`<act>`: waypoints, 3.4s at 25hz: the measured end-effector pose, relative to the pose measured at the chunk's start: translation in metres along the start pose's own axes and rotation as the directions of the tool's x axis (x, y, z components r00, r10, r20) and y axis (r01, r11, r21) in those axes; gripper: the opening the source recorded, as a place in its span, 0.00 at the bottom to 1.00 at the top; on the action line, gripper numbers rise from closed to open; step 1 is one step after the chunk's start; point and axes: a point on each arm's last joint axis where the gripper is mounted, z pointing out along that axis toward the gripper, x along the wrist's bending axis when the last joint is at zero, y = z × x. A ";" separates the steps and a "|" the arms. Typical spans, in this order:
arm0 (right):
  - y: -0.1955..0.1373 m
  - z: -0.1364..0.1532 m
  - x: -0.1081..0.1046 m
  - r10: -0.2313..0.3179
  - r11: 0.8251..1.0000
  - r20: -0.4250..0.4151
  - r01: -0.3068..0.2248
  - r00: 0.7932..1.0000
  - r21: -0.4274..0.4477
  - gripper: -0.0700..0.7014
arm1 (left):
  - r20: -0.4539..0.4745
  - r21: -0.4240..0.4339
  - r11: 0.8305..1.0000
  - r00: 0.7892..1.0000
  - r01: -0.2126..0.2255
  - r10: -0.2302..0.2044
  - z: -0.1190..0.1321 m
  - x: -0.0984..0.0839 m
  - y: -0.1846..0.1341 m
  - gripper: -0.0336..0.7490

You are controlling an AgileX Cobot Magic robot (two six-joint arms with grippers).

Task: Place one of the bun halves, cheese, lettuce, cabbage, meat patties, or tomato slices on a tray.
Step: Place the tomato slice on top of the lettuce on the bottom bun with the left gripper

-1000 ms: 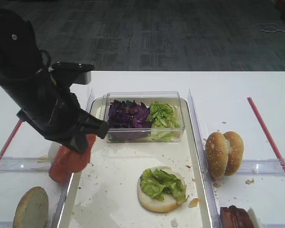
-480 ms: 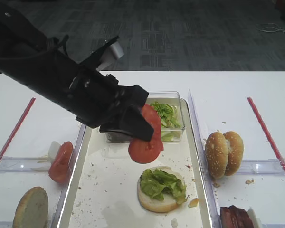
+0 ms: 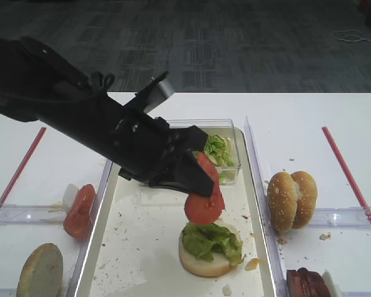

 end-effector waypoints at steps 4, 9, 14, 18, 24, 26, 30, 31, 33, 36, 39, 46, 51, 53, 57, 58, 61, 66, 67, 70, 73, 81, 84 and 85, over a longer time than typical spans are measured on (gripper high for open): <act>0.000 0.000 0.000 0.000 1.000 0.000 0.000 1.000 0.000 0.86 | 0.026 0.028 1.000 1.000 0.009 -0.009 0.020 0.001 -0.002 0.07; 0.000 0.000 0.000 0.000 1.000 0.000 0.000 1.000 0.000 0.86 | 0.012 0.047 0.998 0.999 0.034 -0.034 0.036 0.009 -0.004 0.07; 0.000 0.000 0.000 0.000 1.000 0.000 0.000 1.000 0.000 0.86 | -0.006 0.063 0.996 0.998 0.062 -0.062 0.046 0.020 -0.005 0.07; 0.000 0.000 0.000 0.000 1.000 0.000 0.000 1.000 0.000 0.86 | -0.010 0.070 0.994 0.997 0.080 -0.080 0.051 0.025 -0.005 0.07; 0.000 0.000 0.000 0.000 1.000 0.000 0.000 1.000 0.000 0.86 | -0.011 0.086 0.991 0.995 0.105 -0.104 0.058 0.031 -0.007 0.07; 0.000 0.000 0.000 0.000 1.000 0.000 0.000 1.000 0.000 0.86 | -0.012 0.088 0.990 0.994 0.109 -0.109 0.059 0.032 -0.007 0.07; 0.000 0.000 0.000 0.000 1.000 0.000 0.000 1.000 0.000 0.86 | -0.011 0.091 0.989 0.994 0.113 -0.113 0.061 0.034 -0.007 0.07; 0.000 0.000 0.000 0.000 1.000 0.000 0.000 1.000 0.000 0.86 | -0.011 0.090 0.989 0.994 0.114 -0.113 0.061 0.034 -0.007 0.07; 0.000 0.000 0.000 0.000 1.000 0.000 0.000 1.000 0.000 0.86 | -0.011 0.089 0.989 0.993 0.115 -0.114 0.061 0.033 -0.007 0.07; 0.000 0.000 0.000 0.000 1.000 0.000 0.000 1.000 0.000 0.86 | -0.013 0.086 0.990 0.993 0.115 -0.115 0.061 0.034 -0.007 0.07; 0.000 0.000 0.000 0.000 1.000 0.000 0.000 1.000 0.000 0.86 | -0.014 0.085 0.990 0.993 0.117 -0.116 0.061 0.034 -0.007 0.07; 0.000 0.000 0.000 0.000 1.000 0.000 0.000 1.000 0.000 0.86 | -0.015 0.083 0.989 0.993 0.120 -0.119 0.061 0.034 -0.006 0.30; 0.000 0.000 0.000 0.000 1.000 0.000 0.000 1.000 0.000 0.86 | -0.015 0.083 0.989 0.993 0.120 -0.119 0.061 0.034 -0.006 0.53; 0.000 0.000 0.000 0.002 1.000 0.000 -0.002 1.000 0.000 0.86 | -0.015 0.083 0.989 0.993 0.122 -0.121 0.061 0.034 -0.006 0.56; 0.000 0.000 0.000 0.002 1.000 0.000 -0.002 1.000 0.000 0.86 | -0.014 0.082 0.989 0.992 0.125 -0.124 0.061 0.034 -0.006 0.58; 0.000 0.000 0.000 0.002 1.000 0.000 -0.002 1.000 0.000 0.86 | -0.014 0.082 0.989 0.992 0.127 -0.126 0.061 0.034 -0.006 0.58; 0.000 0.000 0.000 0.002 1.000 0.000 -0.002 1.000 0.000 0.86 | -0.026 0.091 0.988 0.992 0.124 -0.123 0.061 0.035 -0.007 0.58; 0.000 0.000 0.000 0.002 1.000 0.000 -0.002 1.000 0.000 0.86 | -0.039 0.088 0.986 0.990 0.140 -0.137 0.057 0.039 -0.006 0.58; 0.000 0.000 0.000 0.002 1.000 0.000 -0.002 1.000 0.000 0.86 | -0.040 0.080 0.987 0.989 0.142 -0.139 0.054 0.040 -0.005 0.58; 0.000 0.000 0.000 0.002 1.000 0.000 -0.002 1.000 0.000 0.86 | -0.040 0.048 0.988 0.988 0.149 -0.147 0.044 0.042 0.000 0.58; 0.000 0.000 0.000 0.002 1.000 0.000 -0.002 1.000 0.000 0.86 | -0.040 0.038 0.987 0.987 0.158 -0.157 0.039 0.046 0.002 0.58; 0.000 0.000 0.000 0.002 1.000 0.000 -0.002 1.000 0.000 0.86 | -0.034 0.029 0.992 0.991 0.127 -0.126 0.030 0.038 0.003 0.58; 0.000 0.000 0.000 0.002 1.000 0.000 -0.002 1.000 0.000 0.86 | -0.024 0.000 0.996 0.996 0.086 -0.086 0.018 0.025 0.005 0.58; 0.000 0.000 0.000 0.002 1.000 0.000 -0.002 1.000 0.000 0.86 | -0.020 -0.010 0.997 0.997 0.075 -0.076 0.014 0.021 0.006 0.58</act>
